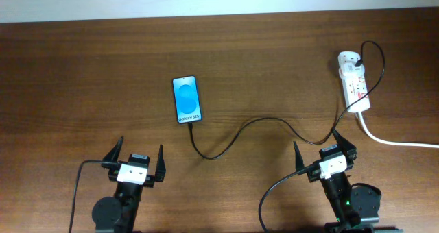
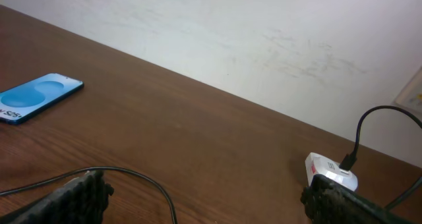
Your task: Plug charger to phone and switch on socket
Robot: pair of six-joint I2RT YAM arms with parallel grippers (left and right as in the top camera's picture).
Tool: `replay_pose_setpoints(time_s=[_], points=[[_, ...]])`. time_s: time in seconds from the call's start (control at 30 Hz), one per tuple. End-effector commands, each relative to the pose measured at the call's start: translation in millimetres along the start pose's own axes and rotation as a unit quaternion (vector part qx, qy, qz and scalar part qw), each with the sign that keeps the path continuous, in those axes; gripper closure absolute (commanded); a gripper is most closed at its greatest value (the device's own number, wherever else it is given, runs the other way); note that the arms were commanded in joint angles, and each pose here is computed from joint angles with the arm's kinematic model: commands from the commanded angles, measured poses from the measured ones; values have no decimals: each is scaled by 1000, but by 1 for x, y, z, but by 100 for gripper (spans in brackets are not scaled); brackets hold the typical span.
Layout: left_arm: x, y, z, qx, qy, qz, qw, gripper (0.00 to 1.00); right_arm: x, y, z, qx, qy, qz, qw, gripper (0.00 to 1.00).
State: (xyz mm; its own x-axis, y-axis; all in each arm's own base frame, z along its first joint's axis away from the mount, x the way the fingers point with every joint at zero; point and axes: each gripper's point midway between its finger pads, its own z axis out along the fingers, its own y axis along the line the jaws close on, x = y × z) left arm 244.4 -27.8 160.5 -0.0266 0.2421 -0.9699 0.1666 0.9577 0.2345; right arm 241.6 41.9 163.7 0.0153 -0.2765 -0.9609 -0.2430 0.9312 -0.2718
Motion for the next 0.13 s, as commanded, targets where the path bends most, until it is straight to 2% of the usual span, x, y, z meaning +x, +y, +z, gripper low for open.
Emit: replay_pose_setpoints(time_s=[0.0,0.1], points=[[1,0,0,-2,0,1,1000,1,2,1,0,-1,1,6,1000,2],[1,0,0,-2,0,1,1000,1,2,1,0,-1,1,6,1000,2]])
